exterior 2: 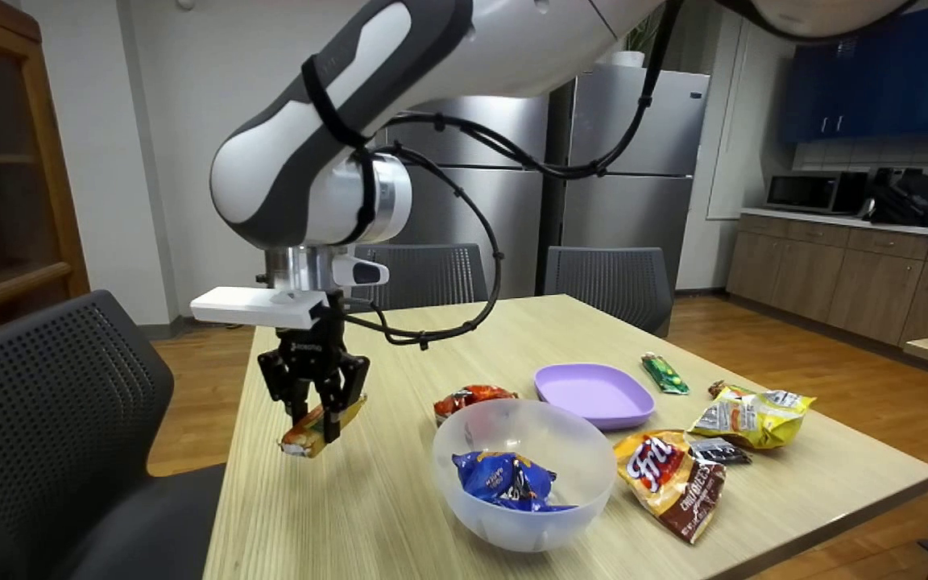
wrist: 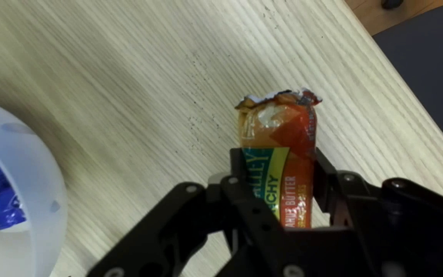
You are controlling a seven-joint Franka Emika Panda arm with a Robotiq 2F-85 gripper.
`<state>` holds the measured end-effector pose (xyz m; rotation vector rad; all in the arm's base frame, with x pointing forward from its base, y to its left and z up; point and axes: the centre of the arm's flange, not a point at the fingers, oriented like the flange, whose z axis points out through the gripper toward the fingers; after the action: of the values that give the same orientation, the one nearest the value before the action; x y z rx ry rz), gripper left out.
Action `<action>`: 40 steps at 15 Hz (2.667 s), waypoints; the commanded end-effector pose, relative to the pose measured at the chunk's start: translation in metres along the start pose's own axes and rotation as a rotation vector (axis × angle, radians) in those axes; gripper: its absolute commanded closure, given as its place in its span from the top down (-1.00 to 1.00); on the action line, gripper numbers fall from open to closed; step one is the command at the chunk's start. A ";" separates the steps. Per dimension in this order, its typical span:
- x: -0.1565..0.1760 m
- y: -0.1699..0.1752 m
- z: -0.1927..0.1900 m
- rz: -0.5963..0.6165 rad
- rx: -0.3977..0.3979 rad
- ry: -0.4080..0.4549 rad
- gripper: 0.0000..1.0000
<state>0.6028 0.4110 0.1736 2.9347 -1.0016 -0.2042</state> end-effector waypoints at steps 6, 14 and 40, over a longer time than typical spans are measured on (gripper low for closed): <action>0.008 0.052 -0.050 -0.083 -0.032 -0.052 -0.65; 0.054 0.106 -0.059 -0.081 -0.049 -0.070 -0.65; 0.184 0.242 -0.067 -0.178 -0.056 -0.116 -0.65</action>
<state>0.6127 0.1328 0.2281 2.9586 -0.7815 -0.3920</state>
